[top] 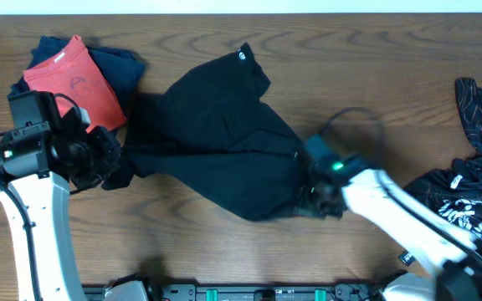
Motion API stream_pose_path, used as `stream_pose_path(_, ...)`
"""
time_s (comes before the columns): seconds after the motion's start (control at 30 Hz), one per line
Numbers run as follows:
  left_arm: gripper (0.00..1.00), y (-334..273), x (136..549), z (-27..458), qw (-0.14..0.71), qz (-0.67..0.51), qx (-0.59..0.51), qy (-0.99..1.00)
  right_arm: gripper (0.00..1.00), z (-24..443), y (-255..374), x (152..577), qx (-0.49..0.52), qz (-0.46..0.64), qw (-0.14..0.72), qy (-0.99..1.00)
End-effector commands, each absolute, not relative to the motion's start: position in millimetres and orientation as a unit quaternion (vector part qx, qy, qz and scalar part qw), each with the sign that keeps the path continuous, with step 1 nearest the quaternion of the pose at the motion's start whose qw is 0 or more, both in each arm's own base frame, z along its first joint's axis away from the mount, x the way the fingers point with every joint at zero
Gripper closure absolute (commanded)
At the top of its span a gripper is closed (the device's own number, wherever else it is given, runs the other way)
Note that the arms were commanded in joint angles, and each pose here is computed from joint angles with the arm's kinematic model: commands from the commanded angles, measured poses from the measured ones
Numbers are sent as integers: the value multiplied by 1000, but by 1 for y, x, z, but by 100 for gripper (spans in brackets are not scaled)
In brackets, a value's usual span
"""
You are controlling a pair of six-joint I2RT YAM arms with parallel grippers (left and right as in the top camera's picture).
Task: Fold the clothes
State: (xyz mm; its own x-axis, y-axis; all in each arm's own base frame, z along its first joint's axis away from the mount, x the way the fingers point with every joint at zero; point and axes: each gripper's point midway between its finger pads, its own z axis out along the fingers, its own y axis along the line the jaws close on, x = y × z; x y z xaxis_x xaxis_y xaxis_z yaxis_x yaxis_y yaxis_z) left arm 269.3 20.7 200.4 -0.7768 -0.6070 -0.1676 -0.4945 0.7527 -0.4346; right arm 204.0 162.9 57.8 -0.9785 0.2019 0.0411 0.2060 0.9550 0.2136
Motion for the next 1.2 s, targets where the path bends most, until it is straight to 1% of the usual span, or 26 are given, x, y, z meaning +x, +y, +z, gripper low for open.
stream_pose_path(0.0, 94, 7, 274, 208, 160, -229, -266, 923, 99, 116, 139, 251, -106, -99, -117, -982)
stream_pose_path(0.1, 94, -9, 279, 222, 177, -277, -226, 917, 99, 160, 126, 269, -102, -108, -179, -973)
stream_pose_path(0.23, 94, -24, 285, 257, 224, -324, -171, 903, 99, 217, 107, 284, -97, -118, -254, -955)
stream_pose_path(0.37, 94, -28, 288, 302, 285, -326, -132, 892, 99, 268, 81, 292, -101, -96, -321, -937)
stream_pose_path(0.6, 94, -41, 283, 383, 390, -308, -54, 866, 99, 355, 44, 291, -116, -62, -414, -901)
stream_pose_path(0.73, 94, -46, 273, 413, 424, -299, -28, 855, 99, 402, 26, 284, -125, -44, -465, -875)
stream_pose_path(0.87, 94, -48, 262, 433, 446, -287, -12, 848, 99, 445, 8, 274, -137, -23, -515, -846)
stream_pose_path(1.03, 94, -40, 261, 446, 473, -258, -15, 842, 99, 478, -12, 264, -150, 8, -555, -818)
stream_pose_path(1.17, 94, -36, 278, 437, 457, -262, -22, 850, 99, 470, -17, 274, -149, 25, -541, -827)
